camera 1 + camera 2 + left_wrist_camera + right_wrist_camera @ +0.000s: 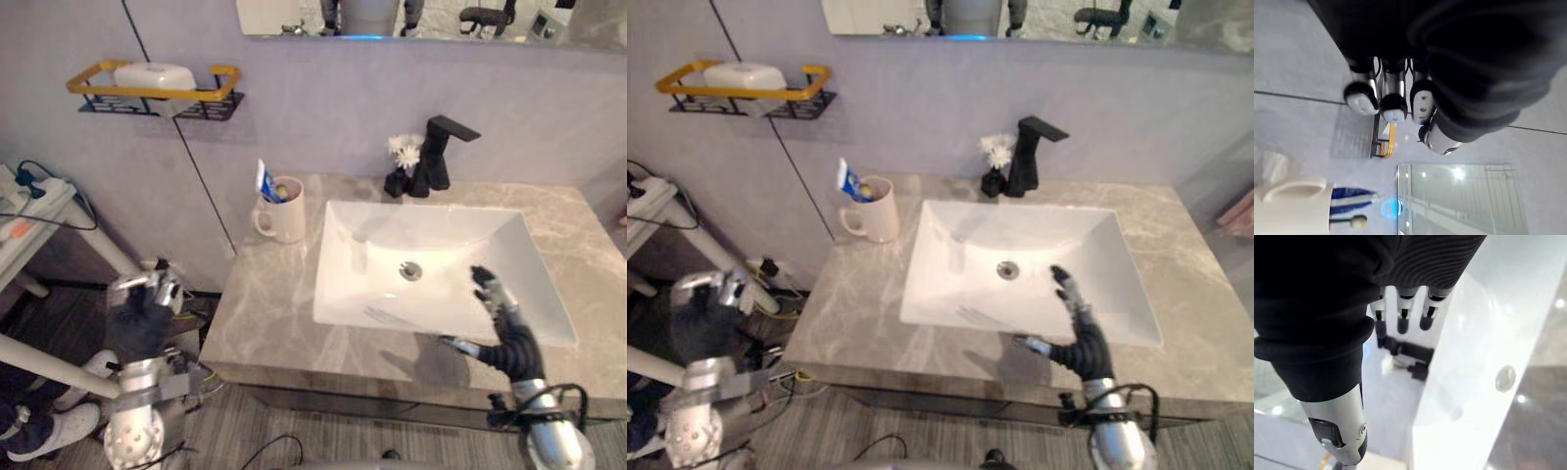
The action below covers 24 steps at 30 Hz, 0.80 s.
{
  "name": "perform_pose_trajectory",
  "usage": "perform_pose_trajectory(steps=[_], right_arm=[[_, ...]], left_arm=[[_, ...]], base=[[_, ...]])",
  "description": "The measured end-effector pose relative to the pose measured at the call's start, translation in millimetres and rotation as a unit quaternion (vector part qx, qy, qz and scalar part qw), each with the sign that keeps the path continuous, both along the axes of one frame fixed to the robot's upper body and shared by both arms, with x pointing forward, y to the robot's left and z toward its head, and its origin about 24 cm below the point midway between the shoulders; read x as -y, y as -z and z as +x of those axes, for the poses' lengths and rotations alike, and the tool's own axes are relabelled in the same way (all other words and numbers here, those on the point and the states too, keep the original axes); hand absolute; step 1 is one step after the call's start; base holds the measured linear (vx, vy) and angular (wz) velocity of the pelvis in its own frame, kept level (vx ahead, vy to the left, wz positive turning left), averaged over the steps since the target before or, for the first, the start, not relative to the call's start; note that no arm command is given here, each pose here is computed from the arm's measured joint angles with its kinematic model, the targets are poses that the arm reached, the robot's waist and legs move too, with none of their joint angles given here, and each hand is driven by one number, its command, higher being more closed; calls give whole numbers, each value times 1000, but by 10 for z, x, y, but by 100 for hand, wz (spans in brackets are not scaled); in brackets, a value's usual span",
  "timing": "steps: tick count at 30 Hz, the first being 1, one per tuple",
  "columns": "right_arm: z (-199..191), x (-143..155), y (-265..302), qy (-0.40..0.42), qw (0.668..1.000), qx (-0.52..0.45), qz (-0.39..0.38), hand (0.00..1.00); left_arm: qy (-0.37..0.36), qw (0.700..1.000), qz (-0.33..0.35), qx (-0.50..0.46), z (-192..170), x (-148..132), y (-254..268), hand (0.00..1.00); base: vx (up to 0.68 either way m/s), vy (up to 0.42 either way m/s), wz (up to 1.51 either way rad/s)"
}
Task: Organize washtable
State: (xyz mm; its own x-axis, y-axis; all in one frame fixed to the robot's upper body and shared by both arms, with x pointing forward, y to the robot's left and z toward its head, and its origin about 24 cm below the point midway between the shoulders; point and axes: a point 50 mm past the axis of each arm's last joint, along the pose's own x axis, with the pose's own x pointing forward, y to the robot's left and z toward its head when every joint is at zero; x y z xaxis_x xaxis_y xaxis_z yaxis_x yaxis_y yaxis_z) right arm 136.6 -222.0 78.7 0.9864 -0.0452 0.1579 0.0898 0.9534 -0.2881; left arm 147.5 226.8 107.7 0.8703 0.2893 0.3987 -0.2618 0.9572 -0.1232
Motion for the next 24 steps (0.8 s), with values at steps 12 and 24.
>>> perform_pose_trajectory(steps=[12, 24], right_arm=[[-286, 35, -213, 47, 999, 24, 6, 0], [-557, 303, 389, 138, 980, -125, 62, 0]], left_arm=[[-104, 974, -46, -195, -303, -372, 808, 0], [-184, 913, -132, -339, -769, -440, 1476, 0]], base=[[-25, -4, -20], [14, -4, -14]])
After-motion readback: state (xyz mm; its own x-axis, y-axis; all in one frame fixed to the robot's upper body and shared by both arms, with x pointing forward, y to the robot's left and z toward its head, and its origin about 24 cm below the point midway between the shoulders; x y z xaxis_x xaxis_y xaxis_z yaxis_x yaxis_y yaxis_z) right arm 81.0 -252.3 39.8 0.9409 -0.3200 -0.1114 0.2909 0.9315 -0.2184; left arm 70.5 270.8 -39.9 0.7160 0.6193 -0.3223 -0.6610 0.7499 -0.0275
